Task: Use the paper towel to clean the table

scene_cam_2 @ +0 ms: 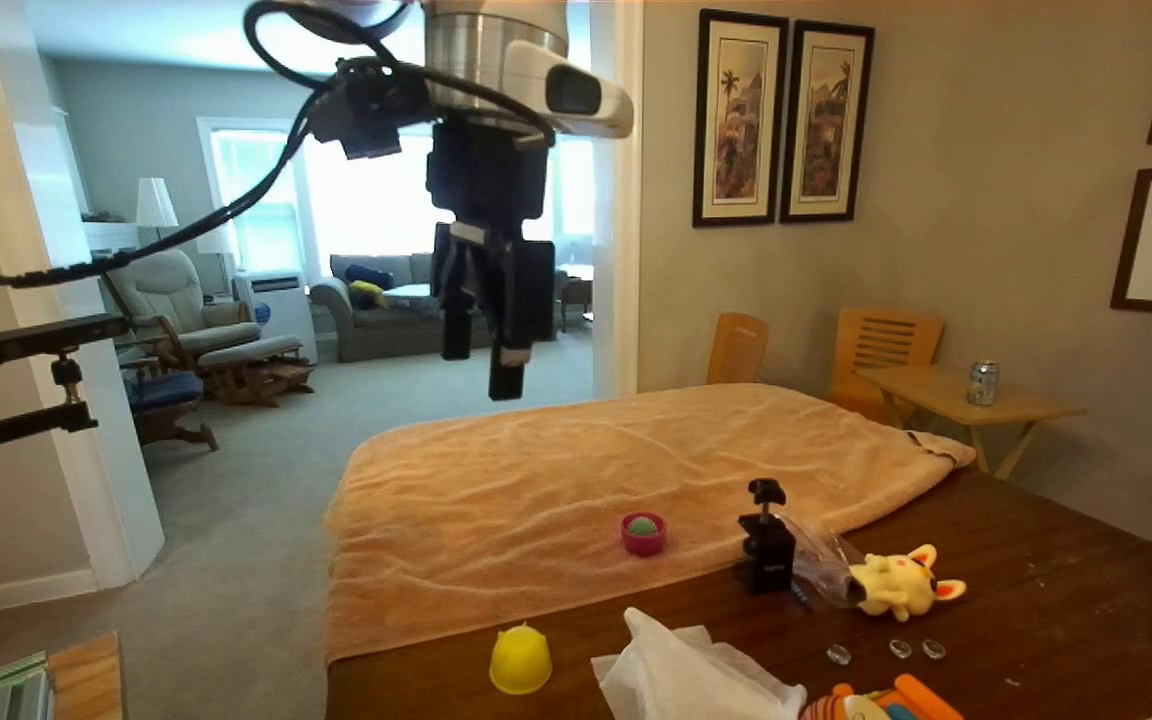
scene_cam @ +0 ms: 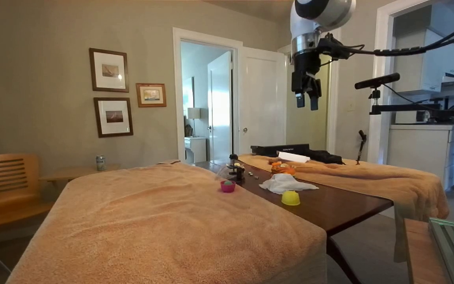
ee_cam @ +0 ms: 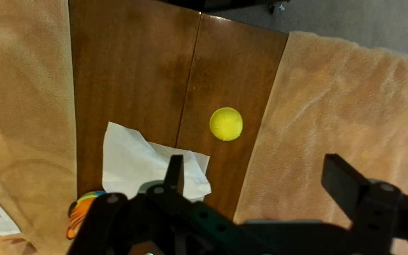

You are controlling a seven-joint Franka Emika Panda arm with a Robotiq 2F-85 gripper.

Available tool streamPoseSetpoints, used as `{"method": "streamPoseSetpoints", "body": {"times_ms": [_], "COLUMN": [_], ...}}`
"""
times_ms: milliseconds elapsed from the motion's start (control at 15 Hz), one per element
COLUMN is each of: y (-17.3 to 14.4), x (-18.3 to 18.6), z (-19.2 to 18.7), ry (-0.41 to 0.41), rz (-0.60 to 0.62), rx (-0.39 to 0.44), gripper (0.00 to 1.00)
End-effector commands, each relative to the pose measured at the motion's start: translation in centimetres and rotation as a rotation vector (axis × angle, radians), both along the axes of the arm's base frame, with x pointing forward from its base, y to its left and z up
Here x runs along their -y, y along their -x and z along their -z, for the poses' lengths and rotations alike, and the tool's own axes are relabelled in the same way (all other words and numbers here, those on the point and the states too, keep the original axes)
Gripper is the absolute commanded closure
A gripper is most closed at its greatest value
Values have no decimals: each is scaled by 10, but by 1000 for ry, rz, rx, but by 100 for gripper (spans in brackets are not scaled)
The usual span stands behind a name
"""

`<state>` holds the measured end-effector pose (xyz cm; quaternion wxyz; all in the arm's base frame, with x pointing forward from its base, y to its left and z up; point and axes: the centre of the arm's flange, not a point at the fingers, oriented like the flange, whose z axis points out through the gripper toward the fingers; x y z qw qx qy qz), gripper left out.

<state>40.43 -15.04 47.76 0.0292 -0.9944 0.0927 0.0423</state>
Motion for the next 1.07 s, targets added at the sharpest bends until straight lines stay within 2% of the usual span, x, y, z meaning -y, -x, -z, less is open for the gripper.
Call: {"method": "streamPoseSetpoints", "body": {"times_ms": [0,200,267,333,533,1000], "y": [-8,-17,-20,-14,-19,-19], "x": [32,48,50,50,52,52], "z": [25,44,48,35,47,47], "ry": [43,118,110,80,86,87], "rz": [142,224,258,196,232,238], "rx": [134,225,220,208,210,210], "gripper": [0,0,0,0,0,0]}}
